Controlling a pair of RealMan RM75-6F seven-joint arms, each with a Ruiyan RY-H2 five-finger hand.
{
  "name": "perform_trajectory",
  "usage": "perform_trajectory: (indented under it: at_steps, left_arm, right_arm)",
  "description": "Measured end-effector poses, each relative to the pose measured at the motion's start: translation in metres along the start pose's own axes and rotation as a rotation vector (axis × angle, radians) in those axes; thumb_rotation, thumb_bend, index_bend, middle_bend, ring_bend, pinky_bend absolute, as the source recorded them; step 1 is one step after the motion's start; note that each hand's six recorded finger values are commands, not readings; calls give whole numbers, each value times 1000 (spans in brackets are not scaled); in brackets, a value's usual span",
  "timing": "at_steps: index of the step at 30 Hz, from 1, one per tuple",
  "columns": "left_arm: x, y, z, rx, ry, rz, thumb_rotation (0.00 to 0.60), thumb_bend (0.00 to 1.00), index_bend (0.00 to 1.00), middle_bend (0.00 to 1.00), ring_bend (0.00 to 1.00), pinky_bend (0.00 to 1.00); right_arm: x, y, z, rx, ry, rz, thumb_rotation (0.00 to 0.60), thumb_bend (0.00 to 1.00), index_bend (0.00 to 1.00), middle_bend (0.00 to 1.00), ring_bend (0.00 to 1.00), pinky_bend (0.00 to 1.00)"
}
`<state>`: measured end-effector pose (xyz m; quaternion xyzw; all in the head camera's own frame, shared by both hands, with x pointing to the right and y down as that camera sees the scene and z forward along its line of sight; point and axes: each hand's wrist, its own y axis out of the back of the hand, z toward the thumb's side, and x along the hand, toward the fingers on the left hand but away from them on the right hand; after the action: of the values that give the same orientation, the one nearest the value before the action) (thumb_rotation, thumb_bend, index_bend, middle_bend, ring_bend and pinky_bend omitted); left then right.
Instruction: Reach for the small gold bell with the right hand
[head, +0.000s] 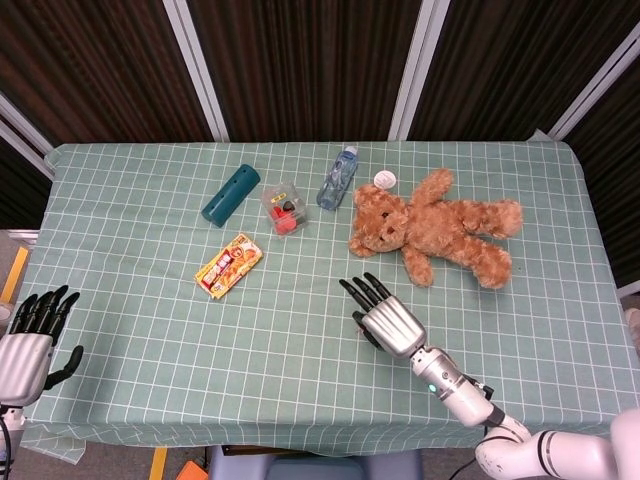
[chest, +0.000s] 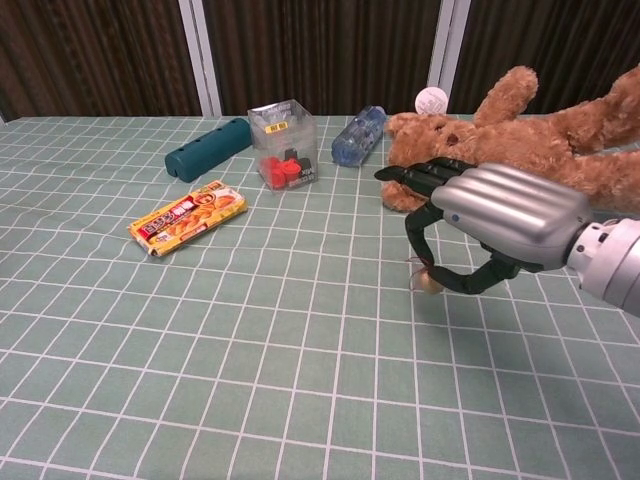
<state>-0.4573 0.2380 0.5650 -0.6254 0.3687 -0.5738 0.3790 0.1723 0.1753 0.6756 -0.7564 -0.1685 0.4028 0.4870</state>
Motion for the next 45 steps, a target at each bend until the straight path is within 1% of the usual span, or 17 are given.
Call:
perform_trajectory:
  at_steps: [4, 9, 18, 22, 35, 38, 40, 42, 43, 44, 45]
  left_arm:
    - [-1, 2, 0, 0, -1, 10, 600, 411, 0, 0, 0, 28]
    - [-2, 2, -2, 0, 2, 9, 600, 411, 0, 0, 0, 28]
    - [-1, 2, -1, 1, 4, 10, 600, 413, 0, 0, 0, 28]
    - [-1, 0, -2, 2, 7, 4, 600, 413, 0, 0, 0, 28]
    - [1, -1, -1, 7, 3, 2, 600, 413, 0, 0, 0, 28]
    - [1, -2, 0, 8, -2, -1, 600, 413, 0, 0, 0, 28]
    - [1, -2, -1, 7, 1, -1, 600, 413, 0, 0, 0, 28]
    - [1, -2, -2, 7, 5, -2, 600, 414, 0, 0, 0, 28]
    - [1, -2, -2, 7, 7, -2, 600, 414, 0, 0, 0, 28]
    - [1, -2, -2, 7, 6, -3, 600, 413, 0, 0, 0, 29]
    - [0, -2, -1, 7, 4, -4, 600, 413, 0, 0, 0, 29]
  right_arm:
    - [-10, -3, 11, -30, 13, 14, 600, 570, 768, 77, 0, 0]
    - [-5, -9, 8, 9, 13, 22, 600, 570, 768, 77, 0, 0]
    - [-9, -22, 8, 4, 6, 56, 600, 569, 768, 77, 0, 0]
    - [-11, -25, 8, 8, 3, 60, 600, 570, 768, 77, 0, 0]
    - [-6, -37, 8, 32, 12, 91, 600, 570, 758, 77, 0, 0]
    - [-4, -39, 7, 33, 13, 98, 600, 569, 671, 79, 0, 0]
    - [-2, -39, 6, 38, 13, 101, 600, 569, 576, 80, 0, 0]
    - [1, -37, 6, 38, 13, 101, 600, 570, 440, 70, 0, 0]
    - [2, -36, 5, 38, 13, 101, 600, 569, 363, 53, 0, 0]
    - [3, -36, 4, 38, 12, 103, 600, 569, 310, 38, 0, 0]
    - [4, -35, 4, 37, 11, 107, 600, 569, 228, 15, 0, 0]
